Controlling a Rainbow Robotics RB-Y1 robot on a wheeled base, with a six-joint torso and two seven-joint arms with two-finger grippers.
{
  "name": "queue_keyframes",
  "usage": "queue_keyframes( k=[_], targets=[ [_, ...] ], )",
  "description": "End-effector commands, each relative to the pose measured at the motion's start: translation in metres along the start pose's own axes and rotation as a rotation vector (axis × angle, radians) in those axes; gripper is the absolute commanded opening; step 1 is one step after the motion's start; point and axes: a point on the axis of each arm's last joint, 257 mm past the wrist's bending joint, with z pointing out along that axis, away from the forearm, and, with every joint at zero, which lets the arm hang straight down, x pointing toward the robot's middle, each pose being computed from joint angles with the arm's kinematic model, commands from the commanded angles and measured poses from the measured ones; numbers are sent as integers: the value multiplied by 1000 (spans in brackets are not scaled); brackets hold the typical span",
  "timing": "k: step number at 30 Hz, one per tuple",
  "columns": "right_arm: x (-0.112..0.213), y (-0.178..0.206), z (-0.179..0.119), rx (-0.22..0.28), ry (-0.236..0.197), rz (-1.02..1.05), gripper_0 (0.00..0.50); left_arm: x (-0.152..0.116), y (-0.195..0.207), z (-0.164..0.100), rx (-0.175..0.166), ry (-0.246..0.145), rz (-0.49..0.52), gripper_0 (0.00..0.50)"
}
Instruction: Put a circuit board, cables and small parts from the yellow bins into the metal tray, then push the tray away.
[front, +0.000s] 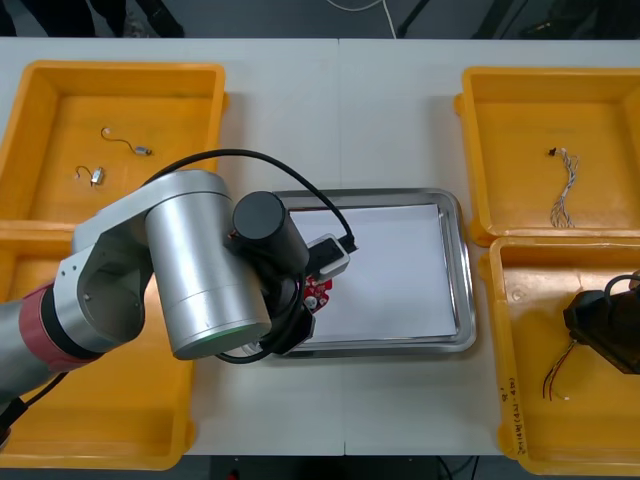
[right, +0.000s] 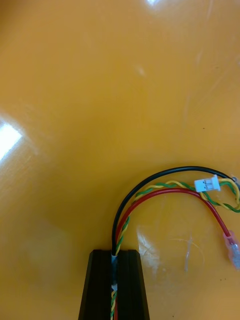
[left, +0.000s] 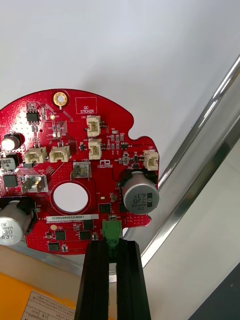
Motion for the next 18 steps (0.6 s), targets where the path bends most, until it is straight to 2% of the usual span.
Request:
queue_keyframes(
  k=[1,4,7,18],
  targets=[
    [-4,16,-9,-35,-21,34,0,-18,-5,4,-7,-37,-93,0],
    [-10,16,-21,-33,-35,29,0,-17,-6,10,-7,-31,-97,0],
    [-14,14,-37,-26,-46,23,0,-14,-4,15,-23,-30,-92,0],
    [-27,7,-96,-3,-101,-29,0,-7,0,28,-26,-19,-99,0]
  ],
)
